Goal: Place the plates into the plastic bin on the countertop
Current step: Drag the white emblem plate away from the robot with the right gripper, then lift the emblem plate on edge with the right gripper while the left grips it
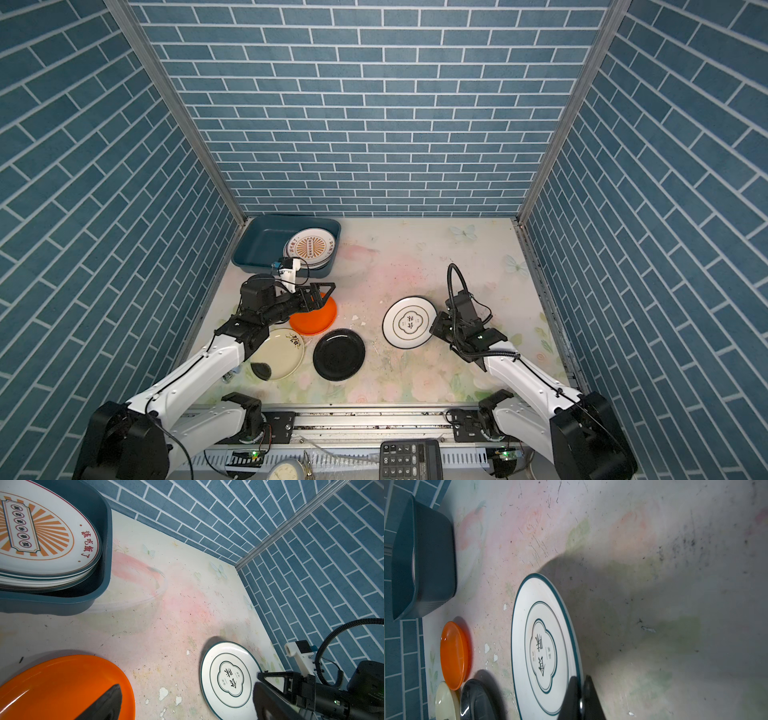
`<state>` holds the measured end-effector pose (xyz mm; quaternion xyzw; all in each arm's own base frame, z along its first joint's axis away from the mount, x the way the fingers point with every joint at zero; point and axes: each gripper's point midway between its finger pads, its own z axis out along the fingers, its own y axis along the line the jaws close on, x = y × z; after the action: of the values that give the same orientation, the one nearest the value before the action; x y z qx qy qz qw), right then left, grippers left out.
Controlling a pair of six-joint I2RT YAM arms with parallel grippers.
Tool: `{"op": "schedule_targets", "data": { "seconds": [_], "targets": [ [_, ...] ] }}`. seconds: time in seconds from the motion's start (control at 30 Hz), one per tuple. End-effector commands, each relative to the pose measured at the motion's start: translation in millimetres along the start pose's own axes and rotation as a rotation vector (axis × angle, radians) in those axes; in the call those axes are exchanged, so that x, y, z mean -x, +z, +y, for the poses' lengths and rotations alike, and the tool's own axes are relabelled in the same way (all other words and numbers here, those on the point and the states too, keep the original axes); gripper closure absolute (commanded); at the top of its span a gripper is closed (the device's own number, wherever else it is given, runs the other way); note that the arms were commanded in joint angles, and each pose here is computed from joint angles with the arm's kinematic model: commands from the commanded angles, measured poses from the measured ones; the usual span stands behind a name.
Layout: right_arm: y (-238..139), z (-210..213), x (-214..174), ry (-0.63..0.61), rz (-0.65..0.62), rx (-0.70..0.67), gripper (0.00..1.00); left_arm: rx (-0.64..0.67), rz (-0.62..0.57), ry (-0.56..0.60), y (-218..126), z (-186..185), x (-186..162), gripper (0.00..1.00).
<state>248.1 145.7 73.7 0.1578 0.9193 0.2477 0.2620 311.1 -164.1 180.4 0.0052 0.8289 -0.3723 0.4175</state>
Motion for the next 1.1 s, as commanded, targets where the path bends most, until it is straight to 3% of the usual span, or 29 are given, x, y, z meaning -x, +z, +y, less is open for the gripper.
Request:
{"op": "schedule_targets", "data": {
  "seconds": [0.0, 0.5, 0.67, 1.07],
  "targets": [
    [-7.7, -1.0, 16.3, -0.016, -0.054, -0.033, 1.00, 0.001, 0.000, 0.012, 2.4, -0.2, 1.5, 0.00],
    [-26.2, 47.2, 79.1, -0.009, -0.201, 0.065, 1.00, -0.031, -0.038, 0.033, -4.0, -12.3, 13.4, 0.00],
    [-30.6, 75.1, 101.1, -0.020, -0.240, 0.133, 1.00, -0.067, -0.044, -0.009, -1.8, -19.2, 18.1, 0.01],
    [-28.0, 117.0, 109.9, -0.014, -0.221, 0.331, 1.00, -0.195, -0.020, -0.103, 18.9, -36.1, 19.8, 0.00]
  ]
}}
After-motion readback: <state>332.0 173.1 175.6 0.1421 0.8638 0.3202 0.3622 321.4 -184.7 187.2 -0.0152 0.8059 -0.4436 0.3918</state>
